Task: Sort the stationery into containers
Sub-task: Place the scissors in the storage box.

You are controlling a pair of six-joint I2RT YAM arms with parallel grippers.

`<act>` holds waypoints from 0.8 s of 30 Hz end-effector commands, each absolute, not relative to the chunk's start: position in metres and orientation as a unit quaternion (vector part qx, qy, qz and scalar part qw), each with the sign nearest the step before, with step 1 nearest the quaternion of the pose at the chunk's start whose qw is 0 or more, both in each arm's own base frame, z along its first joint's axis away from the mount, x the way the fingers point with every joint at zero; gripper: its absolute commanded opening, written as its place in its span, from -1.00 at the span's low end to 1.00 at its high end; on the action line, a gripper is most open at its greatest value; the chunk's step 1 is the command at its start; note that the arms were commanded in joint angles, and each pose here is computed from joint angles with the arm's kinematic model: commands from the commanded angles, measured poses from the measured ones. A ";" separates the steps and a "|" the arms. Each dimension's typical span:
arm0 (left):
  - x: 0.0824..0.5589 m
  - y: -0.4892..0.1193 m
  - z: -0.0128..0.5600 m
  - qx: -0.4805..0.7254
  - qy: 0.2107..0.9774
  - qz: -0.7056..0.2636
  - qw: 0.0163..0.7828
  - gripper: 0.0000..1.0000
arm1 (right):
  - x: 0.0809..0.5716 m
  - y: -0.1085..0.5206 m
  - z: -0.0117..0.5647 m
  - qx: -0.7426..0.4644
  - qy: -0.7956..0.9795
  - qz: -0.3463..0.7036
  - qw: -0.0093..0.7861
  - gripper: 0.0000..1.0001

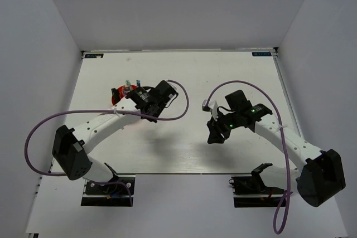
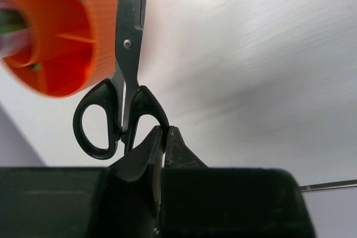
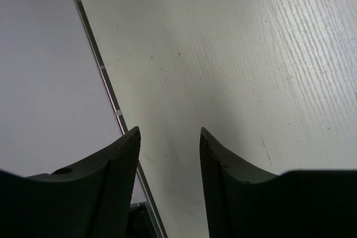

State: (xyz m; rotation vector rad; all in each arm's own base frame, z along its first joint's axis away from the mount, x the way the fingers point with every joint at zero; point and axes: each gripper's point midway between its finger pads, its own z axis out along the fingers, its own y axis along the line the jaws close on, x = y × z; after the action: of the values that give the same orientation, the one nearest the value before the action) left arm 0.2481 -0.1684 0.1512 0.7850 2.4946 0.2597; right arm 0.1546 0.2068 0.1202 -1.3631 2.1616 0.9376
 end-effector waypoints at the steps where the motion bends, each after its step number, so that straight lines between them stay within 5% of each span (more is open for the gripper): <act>1: 0.248 -0.136 0.195 0.253 0.911 0.165 0.281 -1.00 | 0.156 0.211 0.136 -0.499 0.760 0.347 0.230 0.00; 15: 0.265 -0.100 0.264 0.326 0.813 0.332 0.351 -1.00 | 0.155 0.212 0.138 -0.499 0.758 0.352 0.230 0.00; 24: 0.248 -0.070 0.266 0.434 0.768 0.376 0.283 -1.00 | 0.152 0.213 0.139 -0.498 0.755 0.361 0.226 0.03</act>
State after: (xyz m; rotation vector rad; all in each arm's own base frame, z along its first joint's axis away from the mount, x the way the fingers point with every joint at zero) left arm 0.2558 -0.0881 0.2620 1.0200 2.0941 0.9052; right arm 0.1516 0.2091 0.1249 -1.3651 2.1393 0.9668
